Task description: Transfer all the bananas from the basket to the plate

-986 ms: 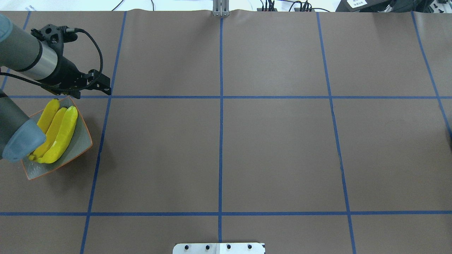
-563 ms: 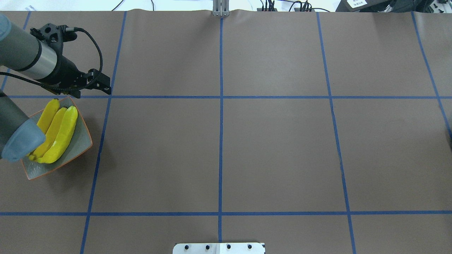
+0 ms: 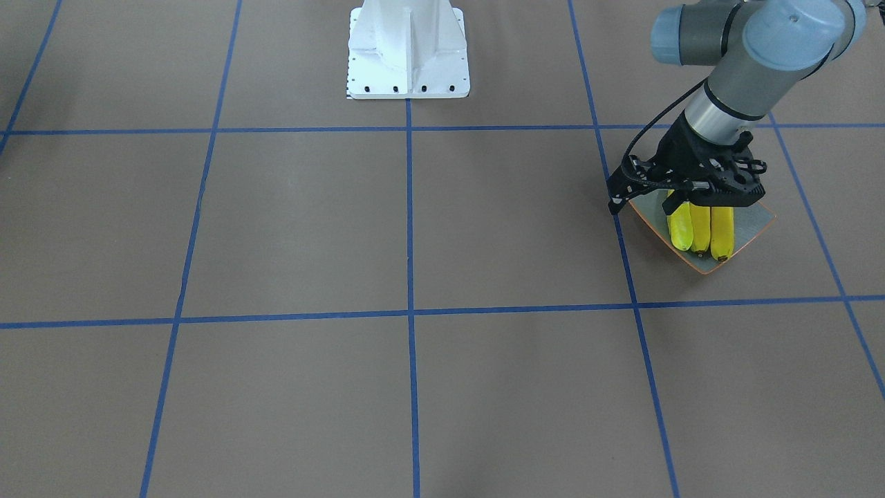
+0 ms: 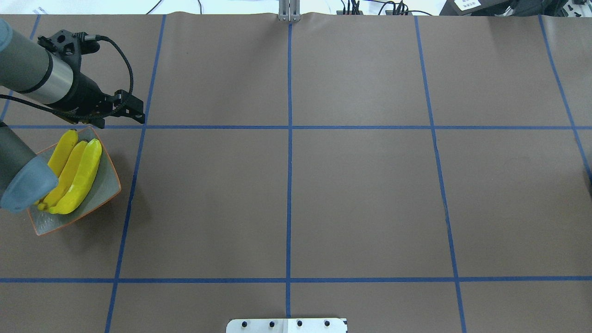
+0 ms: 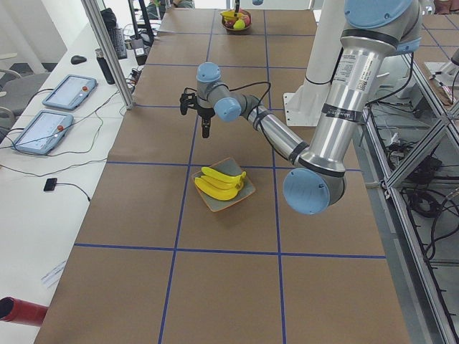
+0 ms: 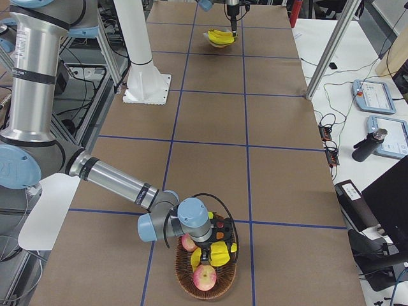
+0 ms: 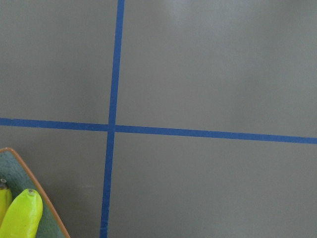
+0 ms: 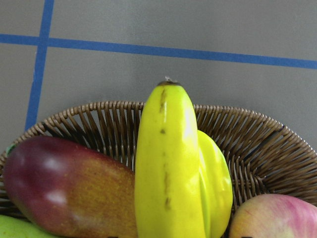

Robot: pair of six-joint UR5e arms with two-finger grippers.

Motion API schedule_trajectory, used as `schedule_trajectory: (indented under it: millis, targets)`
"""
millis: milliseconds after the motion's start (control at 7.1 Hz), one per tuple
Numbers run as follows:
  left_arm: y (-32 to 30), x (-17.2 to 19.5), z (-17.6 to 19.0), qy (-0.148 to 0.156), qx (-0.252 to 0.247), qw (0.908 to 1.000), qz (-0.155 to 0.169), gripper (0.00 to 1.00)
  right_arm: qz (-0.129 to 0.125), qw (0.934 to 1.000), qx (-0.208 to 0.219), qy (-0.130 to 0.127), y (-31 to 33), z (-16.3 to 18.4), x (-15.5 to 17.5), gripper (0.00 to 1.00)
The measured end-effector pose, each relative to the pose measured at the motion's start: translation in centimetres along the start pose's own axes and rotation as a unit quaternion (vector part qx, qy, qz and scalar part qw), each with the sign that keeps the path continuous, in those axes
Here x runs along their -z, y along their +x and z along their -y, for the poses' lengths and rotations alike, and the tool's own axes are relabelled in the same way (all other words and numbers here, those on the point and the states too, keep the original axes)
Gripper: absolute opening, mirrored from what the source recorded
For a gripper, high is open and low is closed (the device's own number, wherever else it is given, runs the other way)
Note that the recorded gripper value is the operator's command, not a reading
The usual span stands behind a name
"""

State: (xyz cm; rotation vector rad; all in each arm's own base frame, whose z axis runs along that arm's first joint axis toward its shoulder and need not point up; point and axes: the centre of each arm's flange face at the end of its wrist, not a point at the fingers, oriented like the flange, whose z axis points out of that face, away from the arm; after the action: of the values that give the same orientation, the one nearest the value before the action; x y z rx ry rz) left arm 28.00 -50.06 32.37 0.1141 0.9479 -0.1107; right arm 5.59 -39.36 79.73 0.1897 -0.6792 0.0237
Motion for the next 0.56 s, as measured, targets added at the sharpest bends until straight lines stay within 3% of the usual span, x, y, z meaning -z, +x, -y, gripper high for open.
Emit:
schedule_trajectory:
  millis: [422,563]
  targets:
    - [-0.01,0.24,-0.08,0.001,0.0,1.0,-0.001,1.0,0.005,1.0,-0.002,-0.007,-0.56,0.2,-0.39,0.85]
    - [0.01,0.36,-0.15,0.002,-0.001,1.0,-0.002,1.0,0.006,0.9999,-0.002,-0.011,-0.61,0.13,-0.56,0.76]
